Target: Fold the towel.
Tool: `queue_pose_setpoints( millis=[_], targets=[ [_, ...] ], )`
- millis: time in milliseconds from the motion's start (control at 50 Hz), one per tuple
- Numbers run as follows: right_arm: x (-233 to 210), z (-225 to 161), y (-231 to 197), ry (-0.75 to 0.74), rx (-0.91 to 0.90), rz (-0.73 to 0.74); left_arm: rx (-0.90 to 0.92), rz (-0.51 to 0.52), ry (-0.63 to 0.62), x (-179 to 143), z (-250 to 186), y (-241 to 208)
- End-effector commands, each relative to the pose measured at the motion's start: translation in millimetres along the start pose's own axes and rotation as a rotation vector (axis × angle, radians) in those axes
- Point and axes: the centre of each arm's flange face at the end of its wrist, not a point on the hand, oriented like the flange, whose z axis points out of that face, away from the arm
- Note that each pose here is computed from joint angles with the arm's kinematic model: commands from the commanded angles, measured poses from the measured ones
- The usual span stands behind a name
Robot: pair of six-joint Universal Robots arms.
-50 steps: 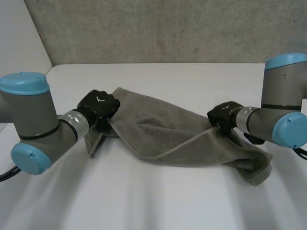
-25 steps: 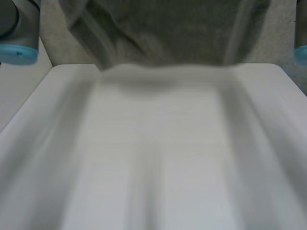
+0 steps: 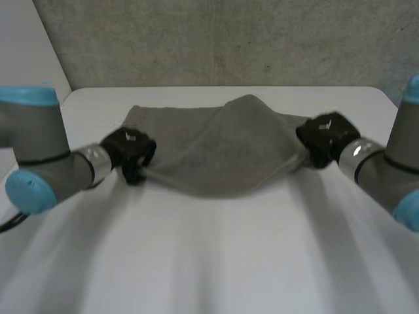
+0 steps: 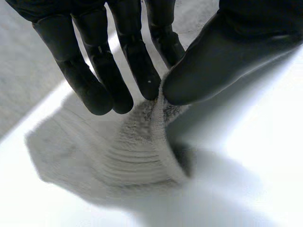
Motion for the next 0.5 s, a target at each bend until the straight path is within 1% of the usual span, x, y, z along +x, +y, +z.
queue_pose_setpoints(
  millis=[20, 140, 220, 340, 400, 500],
  targets=[
    [-10.6, -23.7, 17.7, -0.022, -0.062, 0.019, -0.079, 0.035, 0.051, 25.5, -27.0, 24.2],
    [11.2, -37.7, 18.0, 0.065, -0.036, 0.047, -0.016, 0.067, -0.004, 24.7, -31.2, 22.3],
    [15.7, -41.0, 16.0, 0.100, -0.005, 0.065, 0.021, 0.085, -0.036, 22.2, -31.0, 18.4],
    [29.3, -38.0, 31.7, 0.165, 0.004, 0.152, 0.090, 0.115, -0.104, 14.1, -24.8, 13.0],
    [30.4, -37.1, 35.3, 0.166, -0.003, 0.163, 0.081, 0.120, -0.134, 12.7, -19.6, 18.4],
    [28.1, -33.1, 40.1, 0.157, -0.015, 0.166, 0.009, 0.106, -0.154, 15.8, -12.7, 35.8]
  ],
)
